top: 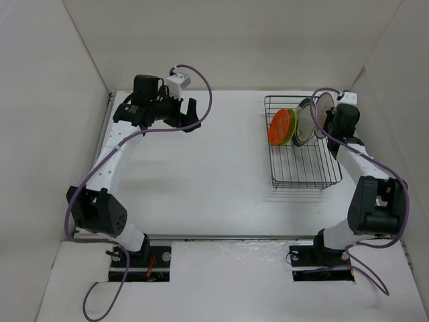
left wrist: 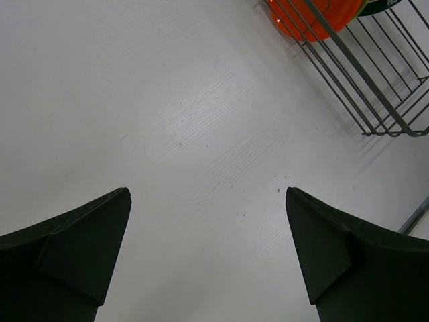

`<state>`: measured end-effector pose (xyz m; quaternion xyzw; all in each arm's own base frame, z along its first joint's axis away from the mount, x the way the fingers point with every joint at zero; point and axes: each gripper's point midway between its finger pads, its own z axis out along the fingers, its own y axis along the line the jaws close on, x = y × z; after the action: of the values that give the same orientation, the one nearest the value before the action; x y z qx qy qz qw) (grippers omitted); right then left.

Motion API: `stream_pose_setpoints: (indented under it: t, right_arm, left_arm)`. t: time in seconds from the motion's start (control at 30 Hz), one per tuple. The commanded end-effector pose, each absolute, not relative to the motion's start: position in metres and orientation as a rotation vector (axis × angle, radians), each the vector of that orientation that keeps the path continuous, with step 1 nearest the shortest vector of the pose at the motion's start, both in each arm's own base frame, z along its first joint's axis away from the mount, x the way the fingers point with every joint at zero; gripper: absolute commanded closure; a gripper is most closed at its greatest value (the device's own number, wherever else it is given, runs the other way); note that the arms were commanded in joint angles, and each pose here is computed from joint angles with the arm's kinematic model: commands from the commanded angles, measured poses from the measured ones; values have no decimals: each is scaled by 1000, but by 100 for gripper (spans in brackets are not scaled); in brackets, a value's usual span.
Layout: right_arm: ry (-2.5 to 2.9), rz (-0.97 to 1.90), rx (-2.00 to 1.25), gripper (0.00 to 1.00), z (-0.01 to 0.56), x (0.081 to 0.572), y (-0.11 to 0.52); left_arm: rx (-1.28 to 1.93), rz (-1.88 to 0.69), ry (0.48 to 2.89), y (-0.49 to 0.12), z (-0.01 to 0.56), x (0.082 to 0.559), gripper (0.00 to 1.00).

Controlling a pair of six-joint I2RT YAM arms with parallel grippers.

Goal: Load the plates into the dish rack

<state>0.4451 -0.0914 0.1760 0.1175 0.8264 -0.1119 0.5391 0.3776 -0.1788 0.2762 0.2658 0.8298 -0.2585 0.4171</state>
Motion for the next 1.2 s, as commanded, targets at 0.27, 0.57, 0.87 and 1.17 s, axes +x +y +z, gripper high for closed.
stream_pose_setpoints:
  t: [0.27,0.57,0.87,1.17]
  right_arm:
    - [1917,-306,330,53,182,462,-93]
    - [1748,-434,567,27,241,433,-124]
    - [1522,-294,579,17,355,391,-110]
    - [1677,92,368,0,391,358,-32]
  left_arm:
    - [671,-594,1983,-172,309,367,0]
    - [652,-557,1983,-167,308,368,0]
    - [500,-408,1994,-143,319,382,0]
    - [-40,1,1882,-32,393,413,0]
